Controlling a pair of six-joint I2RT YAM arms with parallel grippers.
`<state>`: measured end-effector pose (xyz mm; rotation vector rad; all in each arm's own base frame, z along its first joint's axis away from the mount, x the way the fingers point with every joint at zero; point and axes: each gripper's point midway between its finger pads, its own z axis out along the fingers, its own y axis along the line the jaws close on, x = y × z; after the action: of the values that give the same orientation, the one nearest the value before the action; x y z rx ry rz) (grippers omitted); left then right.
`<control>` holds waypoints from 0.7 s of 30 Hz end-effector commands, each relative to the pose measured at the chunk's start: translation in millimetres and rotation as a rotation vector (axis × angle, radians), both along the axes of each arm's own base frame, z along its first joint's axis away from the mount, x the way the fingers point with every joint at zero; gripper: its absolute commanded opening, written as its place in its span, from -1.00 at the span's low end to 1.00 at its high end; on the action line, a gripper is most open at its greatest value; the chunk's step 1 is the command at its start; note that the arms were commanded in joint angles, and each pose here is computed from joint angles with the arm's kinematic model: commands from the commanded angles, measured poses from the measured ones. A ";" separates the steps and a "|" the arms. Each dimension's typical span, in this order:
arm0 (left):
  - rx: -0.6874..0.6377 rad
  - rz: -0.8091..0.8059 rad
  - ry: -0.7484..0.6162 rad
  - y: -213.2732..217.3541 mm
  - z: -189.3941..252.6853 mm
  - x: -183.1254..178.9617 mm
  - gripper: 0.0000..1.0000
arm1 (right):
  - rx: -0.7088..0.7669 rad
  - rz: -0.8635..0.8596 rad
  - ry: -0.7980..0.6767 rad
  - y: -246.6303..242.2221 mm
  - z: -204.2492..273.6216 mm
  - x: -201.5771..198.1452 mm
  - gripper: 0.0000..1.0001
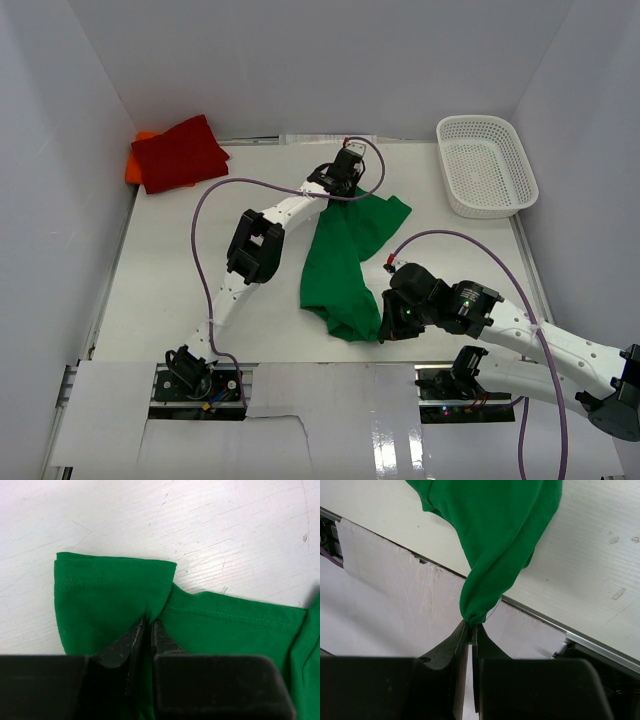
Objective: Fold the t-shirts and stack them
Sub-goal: Flatten out the tshirt
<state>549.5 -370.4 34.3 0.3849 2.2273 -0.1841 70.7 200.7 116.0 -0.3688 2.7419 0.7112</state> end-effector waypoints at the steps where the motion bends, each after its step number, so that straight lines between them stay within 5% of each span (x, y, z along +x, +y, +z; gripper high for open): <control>1: -0.008 0.004 -0.005 -0.5 19.3 -7.3 -0.64 | 0.032 -0.011 -0.018 6.7 5.0 3.7 -0.85; 5: -0.010 0.006 -0.005 -1.0 19.4 -9.3 -0.73 | 0.031 -0.010 -0.016 7.4 4.1 3.9 -0.85; 21: -0.037 0.004 -0.018 -4.2 35.1 -10.2 -0.38 | 0.026 -0.002 -0.006 7.9 -1.7 1.3 -0.85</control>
<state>547.9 -371.4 34.8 0.3671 2.2230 -0.1881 72.2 204.7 115.3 -0.3720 2.7362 0.7198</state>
